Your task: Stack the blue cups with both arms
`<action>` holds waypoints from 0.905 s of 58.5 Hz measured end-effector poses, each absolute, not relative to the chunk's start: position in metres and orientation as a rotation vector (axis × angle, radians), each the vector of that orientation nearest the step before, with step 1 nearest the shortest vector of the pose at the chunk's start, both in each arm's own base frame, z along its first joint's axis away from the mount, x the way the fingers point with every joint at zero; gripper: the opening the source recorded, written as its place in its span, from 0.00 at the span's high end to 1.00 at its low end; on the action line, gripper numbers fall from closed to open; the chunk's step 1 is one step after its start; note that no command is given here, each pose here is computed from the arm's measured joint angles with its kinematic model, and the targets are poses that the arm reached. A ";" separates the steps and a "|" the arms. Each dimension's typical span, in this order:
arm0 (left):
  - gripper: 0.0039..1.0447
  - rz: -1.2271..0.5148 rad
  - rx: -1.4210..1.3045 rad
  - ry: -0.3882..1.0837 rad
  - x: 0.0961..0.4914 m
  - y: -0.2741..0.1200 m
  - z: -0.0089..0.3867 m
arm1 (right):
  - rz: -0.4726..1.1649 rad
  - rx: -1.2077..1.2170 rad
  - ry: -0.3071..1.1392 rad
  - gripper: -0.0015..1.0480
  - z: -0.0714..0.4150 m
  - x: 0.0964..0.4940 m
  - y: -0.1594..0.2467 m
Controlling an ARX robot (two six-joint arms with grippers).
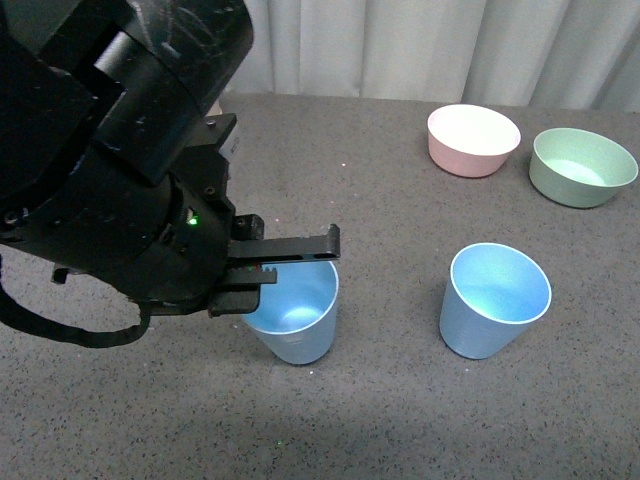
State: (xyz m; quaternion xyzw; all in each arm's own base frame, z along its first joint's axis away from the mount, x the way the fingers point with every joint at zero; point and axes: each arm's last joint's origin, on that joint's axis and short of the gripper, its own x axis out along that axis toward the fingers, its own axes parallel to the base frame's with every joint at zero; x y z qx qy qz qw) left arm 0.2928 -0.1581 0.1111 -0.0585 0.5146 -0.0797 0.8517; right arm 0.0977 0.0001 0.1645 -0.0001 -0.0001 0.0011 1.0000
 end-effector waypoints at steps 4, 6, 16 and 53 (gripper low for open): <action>0.97 -0.174 -0.122 1.084 0.294 -0.165 0.110 | 0.002 0.000 0.000 0.09 0.164 0.098 0.000; 0.97 -0.174 -0.124 1.085 0.294 -0.167 0.109 | 0.002 0.000 0.000 0.09 0.164 0.098 0.000; 0.97 -0.172 -0.114 1.096 0.295 -0.171 0.104 | 0.002 0.000 0.000 0.09 0.164 0.098 0.000; 0.15 -0.156 -0.181 1.036 0.295 -0.170 0.141 | 0.002 0.000 0.000 0.09 0.164 0.098 0.000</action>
